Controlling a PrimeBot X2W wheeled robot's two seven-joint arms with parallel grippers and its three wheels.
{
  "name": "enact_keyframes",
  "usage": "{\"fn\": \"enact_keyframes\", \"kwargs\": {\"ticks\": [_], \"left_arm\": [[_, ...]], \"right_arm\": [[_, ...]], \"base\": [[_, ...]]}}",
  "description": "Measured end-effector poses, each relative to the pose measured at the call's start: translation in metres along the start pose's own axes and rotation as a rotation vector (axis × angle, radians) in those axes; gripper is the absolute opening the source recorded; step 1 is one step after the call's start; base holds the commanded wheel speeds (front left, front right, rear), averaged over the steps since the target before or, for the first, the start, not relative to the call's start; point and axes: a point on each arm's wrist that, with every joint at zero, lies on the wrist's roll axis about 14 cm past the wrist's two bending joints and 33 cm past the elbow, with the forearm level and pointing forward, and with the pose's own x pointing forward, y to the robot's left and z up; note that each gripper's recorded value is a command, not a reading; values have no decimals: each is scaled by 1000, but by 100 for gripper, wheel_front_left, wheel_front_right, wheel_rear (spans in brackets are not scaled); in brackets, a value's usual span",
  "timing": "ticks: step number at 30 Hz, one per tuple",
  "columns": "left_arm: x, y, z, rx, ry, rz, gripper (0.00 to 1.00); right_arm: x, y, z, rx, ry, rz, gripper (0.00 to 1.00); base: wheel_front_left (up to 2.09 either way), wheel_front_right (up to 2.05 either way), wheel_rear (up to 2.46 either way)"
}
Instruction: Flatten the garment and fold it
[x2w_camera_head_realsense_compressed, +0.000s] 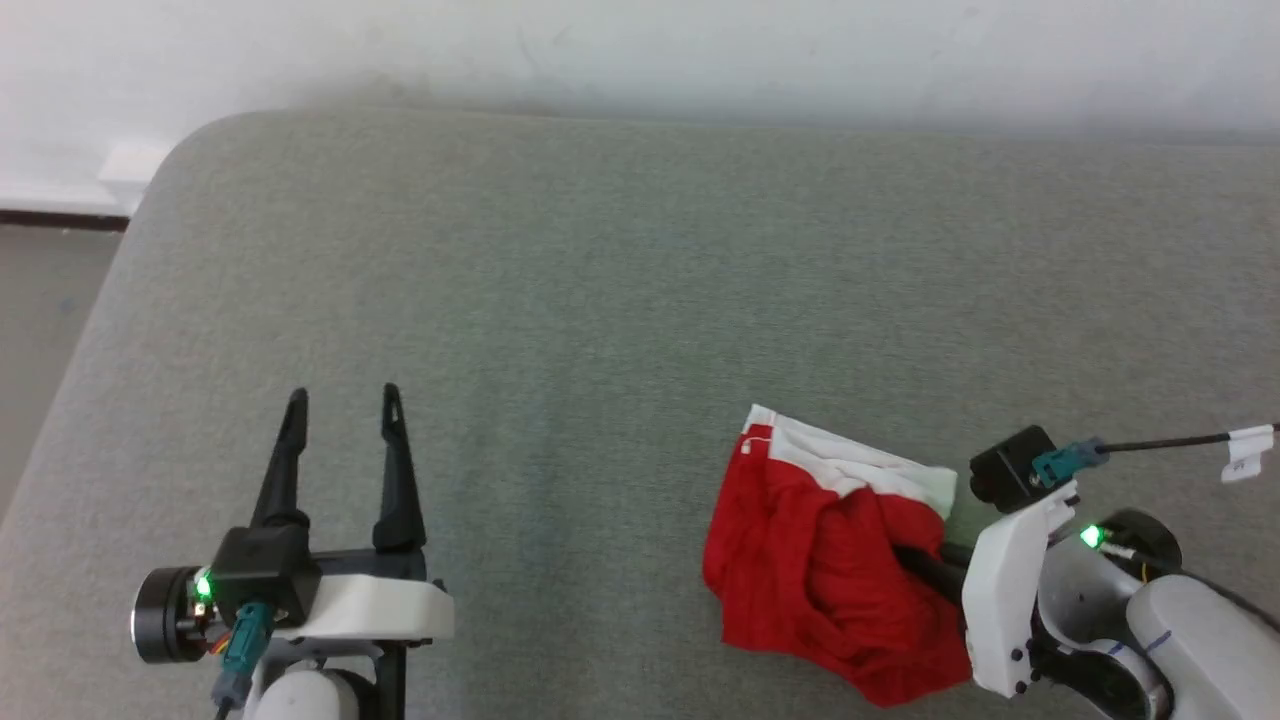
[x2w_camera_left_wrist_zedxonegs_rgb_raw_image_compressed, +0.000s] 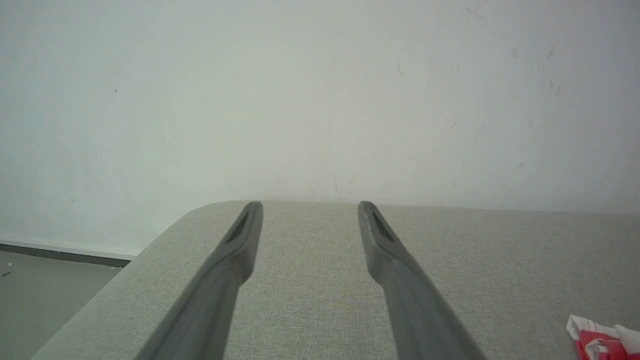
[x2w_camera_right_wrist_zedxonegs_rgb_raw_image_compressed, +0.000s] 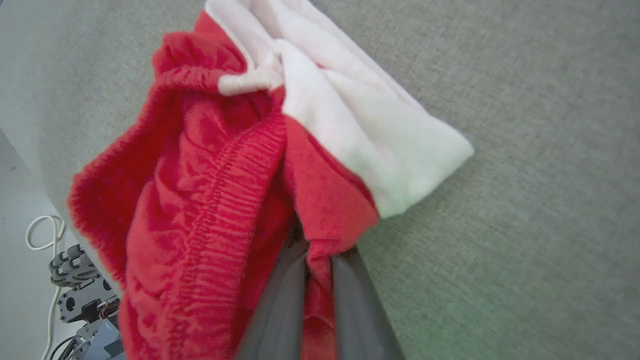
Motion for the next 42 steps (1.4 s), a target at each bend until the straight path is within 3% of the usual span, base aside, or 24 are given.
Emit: {"fn": "enact_keyframes", "kwargs": {"ticks": [8,14,17,20,28,34,41,42], "left_arm": [[14,-25,0,-19,-14,-66,100],[40,-65,0,-24,-48,-177,100],[56,-81,-5,-15,-62,-224,100],[70,-94,-15,-13,-62,-259,100],[95,-119,-54,-20,-33,-324,100],[103,-131,-80,-36,-4,-348,100],[103,-132,-97,-36,26,-340,100],[104,-131,-96,-35,23,-336,100]], "right_arm": [[-57,-25,40,-169,-137,-96,0],[-109,-95,47,-249,-140,-329,0],[-129,-140,43,-221,-120,-454,0],[-151,-186,34,-268,-51,-600,0],[-200,-290,1,-182,96,-898,0],[-226,-338,-6,-167,164,-1055,0],[-226,-359,-7,-161,175,-1120,0],[-225,-360,-7,-147,157,-1123,21]], "base": [[0,0,0],[0,0,0],[0,0,0],[0,0,0],[0,0,0],[0,0,0],[0,0,0],[0,0,0]]}}
